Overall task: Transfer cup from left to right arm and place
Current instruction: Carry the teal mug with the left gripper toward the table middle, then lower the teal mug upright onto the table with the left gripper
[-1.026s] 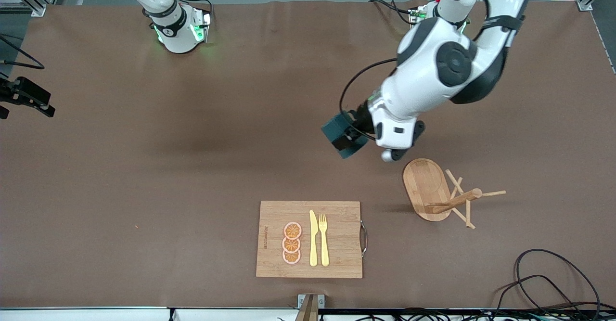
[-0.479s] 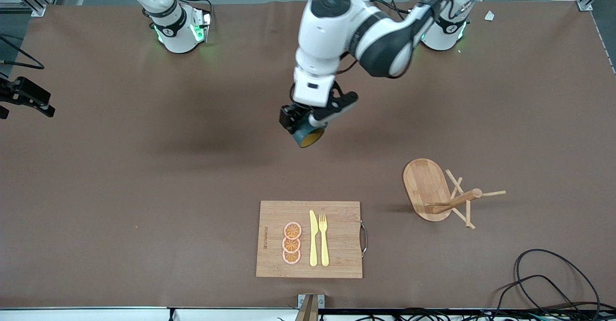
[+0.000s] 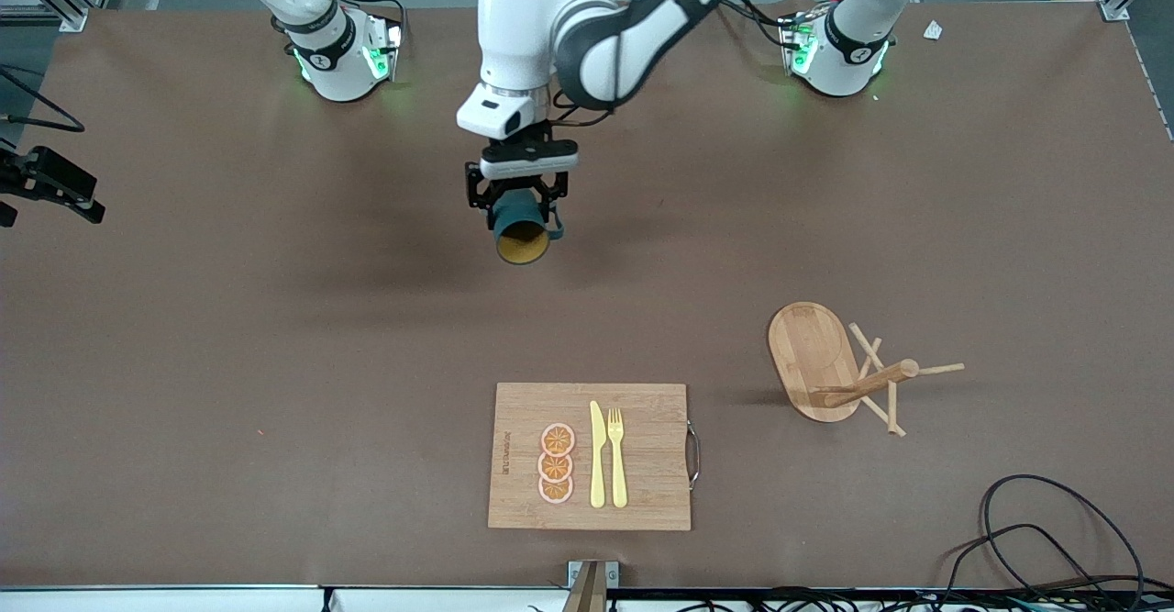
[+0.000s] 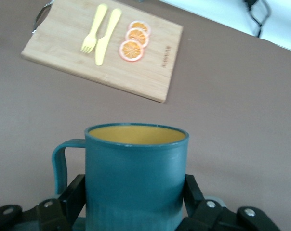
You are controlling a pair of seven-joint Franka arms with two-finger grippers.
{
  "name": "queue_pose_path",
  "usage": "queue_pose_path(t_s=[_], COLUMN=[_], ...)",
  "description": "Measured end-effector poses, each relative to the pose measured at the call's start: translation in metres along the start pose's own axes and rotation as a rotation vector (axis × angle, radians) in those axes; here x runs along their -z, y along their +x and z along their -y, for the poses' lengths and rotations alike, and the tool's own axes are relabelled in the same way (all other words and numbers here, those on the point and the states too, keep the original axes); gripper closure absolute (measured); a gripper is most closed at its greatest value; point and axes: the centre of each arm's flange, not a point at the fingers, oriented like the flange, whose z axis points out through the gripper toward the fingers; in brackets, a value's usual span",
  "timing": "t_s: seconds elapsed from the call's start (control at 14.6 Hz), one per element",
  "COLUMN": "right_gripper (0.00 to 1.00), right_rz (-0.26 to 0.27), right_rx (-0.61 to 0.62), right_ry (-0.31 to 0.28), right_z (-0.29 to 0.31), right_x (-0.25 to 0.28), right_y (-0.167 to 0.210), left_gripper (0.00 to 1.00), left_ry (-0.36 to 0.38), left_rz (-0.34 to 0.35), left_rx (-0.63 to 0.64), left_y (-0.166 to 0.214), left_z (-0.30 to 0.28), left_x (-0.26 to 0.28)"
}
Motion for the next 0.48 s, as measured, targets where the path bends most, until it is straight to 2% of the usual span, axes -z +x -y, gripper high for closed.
queue_pose_path(t_s=[0.48], right_gripper=[0.0], right_rz=[0.0], right_rx=[0.0], right_ry=[0.0], right_z=[0.0], right_x=[0.0], right_y=[0.0], left_gripper=[0.15], left_ry=[-0.076], left_rz=[-0.295], left_rx=[-0.28], left_y=[-0.113], left_z=[-0.006], left_x=[-0.053])
